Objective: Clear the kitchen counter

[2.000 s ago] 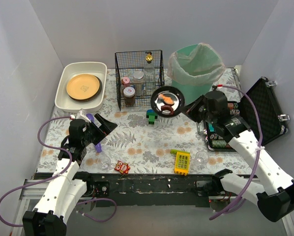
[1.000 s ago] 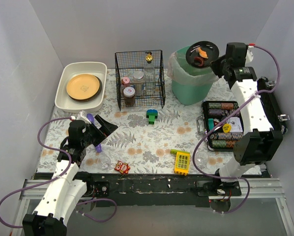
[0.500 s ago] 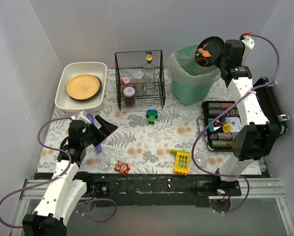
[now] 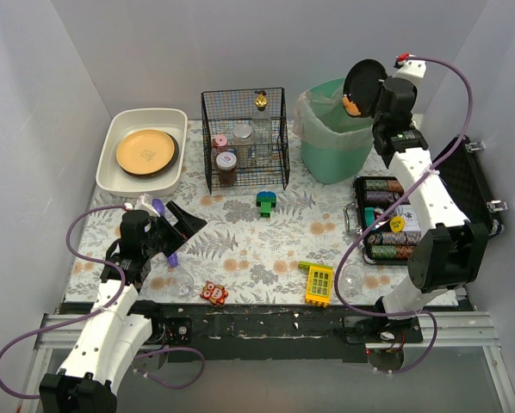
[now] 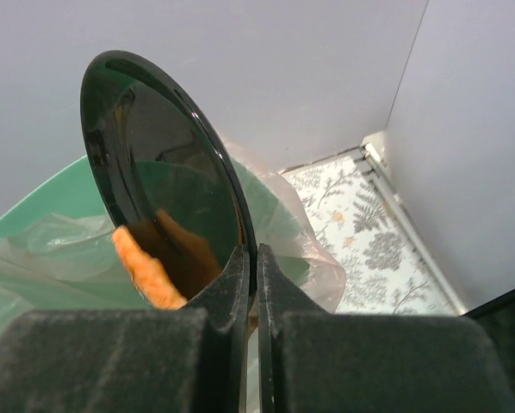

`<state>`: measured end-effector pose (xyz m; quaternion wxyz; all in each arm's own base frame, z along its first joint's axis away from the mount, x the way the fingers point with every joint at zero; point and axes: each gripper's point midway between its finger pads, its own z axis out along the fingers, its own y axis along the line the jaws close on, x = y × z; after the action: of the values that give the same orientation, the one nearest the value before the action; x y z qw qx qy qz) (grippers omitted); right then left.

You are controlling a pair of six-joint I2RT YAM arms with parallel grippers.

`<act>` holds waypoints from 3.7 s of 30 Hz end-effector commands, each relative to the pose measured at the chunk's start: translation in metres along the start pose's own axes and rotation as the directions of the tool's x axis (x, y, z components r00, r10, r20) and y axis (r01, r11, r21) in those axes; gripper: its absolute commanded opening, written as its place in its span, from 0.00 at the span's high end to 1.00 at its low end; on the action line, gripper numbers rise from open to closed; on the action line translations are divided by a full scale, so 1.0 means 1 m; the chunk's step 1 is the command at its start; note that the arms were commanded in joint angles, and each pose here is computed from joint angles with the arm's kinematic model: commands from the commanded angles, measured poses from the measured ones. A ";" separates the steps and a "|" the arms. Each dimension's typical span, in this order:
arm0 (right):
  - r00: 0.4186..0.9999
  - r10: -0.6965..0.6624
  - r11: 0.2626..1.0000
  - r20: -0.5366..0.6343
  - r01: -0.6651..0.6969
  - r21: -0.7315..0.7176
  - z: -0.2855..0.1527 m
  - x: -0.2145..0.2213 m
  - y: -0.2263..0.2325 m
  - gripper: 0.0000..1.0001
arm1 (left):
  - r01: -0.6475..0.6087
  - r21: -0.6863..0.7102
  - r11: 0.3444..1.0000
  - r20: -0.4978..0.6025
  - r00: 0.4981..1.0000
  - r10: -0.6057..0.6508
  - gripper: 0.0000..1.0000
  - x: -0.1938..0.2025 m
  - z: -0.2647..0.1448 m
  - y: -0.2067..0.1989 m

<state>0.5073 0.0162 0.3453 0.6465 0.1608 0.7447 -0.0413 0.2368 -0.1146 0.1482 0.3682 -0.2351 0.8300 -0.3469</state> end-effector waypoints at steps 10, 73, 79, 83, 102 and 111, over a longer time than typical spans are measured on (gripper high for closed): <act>0.944 -0.132 0.991 0.302 0.120 0.059 -0.042 -0.084 0.010 0.99 | -0.019 0.036 0.999 0.010 1.000 0.018 0.02 -0.006 -0.007 -0.014; 0.507 -0.229 0.475 -0.831 -0.687 -0.550 -0.365 0.226 0.179 0.99 | -0.172 0.422 0.890 -0.137 0.959 0.250 0.45 0.048 -0.006 -0.072; 0.505 -0.240 0.470 -0.829 -0.687 -0.554 -0.367 0.228 0.182 0.99 | -0.168 0.428 0.888 -0.160 0.953 0.258 0.62 0.052 -0.005 -0.070; 0.507 -0.238 0.473 -0.829 -0.684 -0.555 -0.367 0.230 0.182 0.99 | -0.168 0.440 0.882 -0.174 0.948 0.268 0.72 0.056 -0.006 -0.070; 0.638 -0.193 0.650 -0.745 -0.485 -0.585 -0.338 0.220 0.147 0.44 | -0.183 0.252 0.950 -0.060 0.977 0.204 1.00 0.013 0.005 -0.068; 0.677 -0.127 0.699 -0.725 -0.457 -0.550 -0.340 0.216 0.110 0.44 | -0.032 0.135 0.990 0.161 0.987 0.010 1.00 -0.087 -0.002 -0.046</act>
<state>0.1949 0.2687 0.2117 0.3003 -0.0337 0.8670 0.3964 0.2712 -0.1267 0.1951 0.4142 -0.1694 0.8061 -0.3873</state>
